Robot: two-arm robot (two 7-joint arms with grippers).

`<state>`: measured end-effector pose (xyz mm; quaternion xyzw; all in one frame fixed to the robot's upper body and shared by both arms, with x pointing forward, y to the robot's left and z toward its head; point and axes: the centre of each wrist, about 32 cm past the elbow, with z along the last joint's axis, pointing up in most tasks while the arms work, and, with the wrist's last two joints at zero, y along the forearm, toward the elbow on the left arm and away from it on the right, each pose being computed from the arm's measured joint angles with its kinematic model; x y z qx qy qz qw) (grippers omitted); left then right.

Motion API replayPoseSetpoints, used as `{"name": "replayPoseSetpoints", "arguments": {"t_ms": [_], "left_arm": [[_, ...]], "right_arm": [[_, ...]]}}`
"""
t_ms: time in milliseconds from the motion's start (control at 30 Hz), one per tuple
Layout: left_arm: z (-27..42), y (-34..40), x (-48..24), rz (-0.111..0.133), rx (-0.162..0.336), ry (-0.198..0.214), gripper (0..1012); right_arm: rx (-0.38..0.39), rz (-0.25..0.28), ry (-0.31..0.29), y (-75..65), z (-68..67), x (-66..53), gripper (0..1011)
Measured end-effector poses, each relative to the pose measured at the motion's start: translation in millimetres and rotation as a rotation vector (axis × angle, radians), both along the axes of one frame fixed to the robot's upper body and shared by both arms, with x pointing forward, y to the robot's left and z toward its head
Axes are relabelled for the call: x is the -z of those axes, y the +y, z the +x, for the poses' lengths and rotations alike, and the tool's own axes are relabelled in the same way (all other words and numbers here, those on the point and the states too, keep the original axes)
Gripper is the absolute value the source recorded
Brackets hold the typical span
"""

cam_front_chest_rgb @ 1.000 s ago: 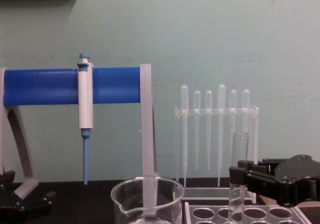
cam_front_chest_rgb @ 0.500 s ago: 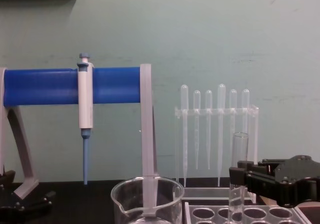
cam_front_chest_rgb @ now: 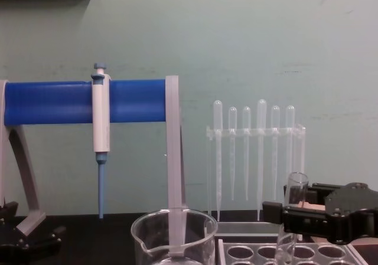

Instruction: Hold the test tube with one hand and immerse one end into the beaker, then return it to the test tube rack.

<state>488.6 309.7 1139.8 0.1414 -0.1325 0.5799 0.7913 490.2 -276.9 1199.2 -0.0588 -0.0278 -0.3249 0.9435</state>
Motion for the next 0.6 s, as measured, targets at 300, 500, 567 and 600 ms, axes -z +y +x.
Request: {"name": "replayPoseSetpoints", "arguments": {"t_ms": [300, 500, 567, 600], "left_arm": [[0.0, 0.0, 0.0, 0.0, 0.0, 0.0, 1000], [0.0, 0.0, 0.1, 0.0, 0.0, 0.0, 1000], [0.0, 0.0, 0.0, 0.0, 0.0, 0.0, 1000], [0.0, 0.0, 0.0, 0.0, 0.0, 0.0, 1000]], "right_arm": [[0.008, 0.049, -0.054, -3.4, -2.3, -15.5, 877], [0.027, 0.105, -0.101, -5.7, -6.6, -30.3, 1000], [0.044, 0.121, -0.11, -6.6, -8.0, -33.2, 1000], [0.064, 0.136, -0.116, -6.8, -9.4, -35.1, 1000]]}}
